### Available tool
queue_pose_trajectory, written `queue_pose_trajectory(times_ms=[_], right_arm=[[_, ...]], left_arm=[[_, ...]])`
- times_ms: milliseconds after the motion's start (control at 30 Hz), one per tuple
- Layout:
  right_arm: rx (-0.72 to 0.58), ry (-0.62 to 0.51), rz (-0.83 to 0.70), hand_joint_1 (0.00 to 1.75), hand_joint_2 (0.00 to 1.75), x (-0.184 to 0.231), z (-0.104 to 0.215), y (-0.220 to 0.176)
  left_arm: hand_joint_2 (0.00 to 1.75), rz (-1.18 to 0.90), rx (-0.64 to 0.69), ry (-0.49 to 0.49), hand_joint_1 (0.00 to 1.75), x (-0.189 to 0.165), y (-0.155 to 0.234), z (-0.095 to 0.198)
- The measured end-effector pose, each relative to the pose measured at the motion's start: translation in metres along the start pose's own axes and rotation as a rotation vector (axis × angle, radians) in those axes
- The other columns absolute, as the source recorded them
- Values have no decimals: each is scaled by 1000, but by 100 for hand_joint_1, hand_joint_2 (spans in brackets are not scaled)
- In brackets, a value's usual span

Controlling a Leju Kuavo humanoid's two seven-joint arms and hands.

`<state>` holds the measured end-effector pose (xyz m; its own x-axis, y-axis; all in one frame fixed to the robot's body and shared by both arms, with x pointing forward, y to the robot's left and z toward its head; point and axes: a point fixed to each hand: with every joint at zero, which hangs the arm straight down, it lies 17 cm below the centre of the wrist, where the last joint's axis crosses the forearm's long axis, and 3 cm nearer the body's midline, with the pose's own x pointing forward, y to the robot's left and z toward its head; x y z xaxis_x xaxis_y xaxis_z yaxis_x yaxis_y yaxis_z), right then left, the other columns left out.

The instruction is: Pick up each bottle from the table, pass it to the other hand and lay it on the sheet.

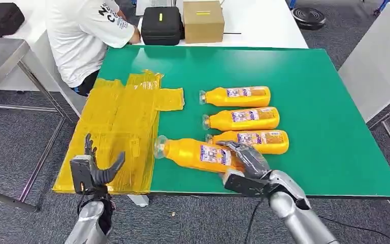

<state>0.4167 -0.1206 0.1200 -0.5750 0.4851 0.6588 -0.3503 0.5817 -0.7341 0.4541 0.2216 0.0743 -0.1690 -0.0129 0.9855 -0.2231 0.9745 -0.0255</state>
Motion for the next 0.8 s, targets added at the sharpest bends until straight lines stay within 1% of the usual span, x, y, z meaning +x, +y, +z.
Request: queue_pose_trajectory(times_ms=[100, 267, 333, 400, 467, 533, 600, 800], right_arm=[[-41, -41, -34, 175, 175, 17, -22, -10], [-63, -62, -59, 175, 175, 27, -34, -13], [-83, -63, -89, 175, 175, 28, -38, -16], [-103, -62, -116, 175, 175, 27, -46, -16], [-120, -62, -153, 175, 175, 24, -54, -11], [-131, -54, -188, 175, 175, 21, -57, -4], [-133, -39, -216, 175, 175, 17, -57, 5], [-136, -4, -253, 175, 175, 9, -57, 17]], left_arm=[[175, 8, -1, 2, 0, 3, -4, -5], [175, 23, -8, 7, 0, 3, -7, -6], [175, 139, -53, 44, 0, 0, -17, -5], [175, 312, -143, 84, 0, 3, -35, 0], [175, 501, -255, 102, 0, 15, -55, 6], [175, 614, -330, 96, 0, 29, -62, 12], [175, 690, -384, 82, 0, 42, -61, 19], [175, 793, -476, 45, 0, 66, -61, 34]])
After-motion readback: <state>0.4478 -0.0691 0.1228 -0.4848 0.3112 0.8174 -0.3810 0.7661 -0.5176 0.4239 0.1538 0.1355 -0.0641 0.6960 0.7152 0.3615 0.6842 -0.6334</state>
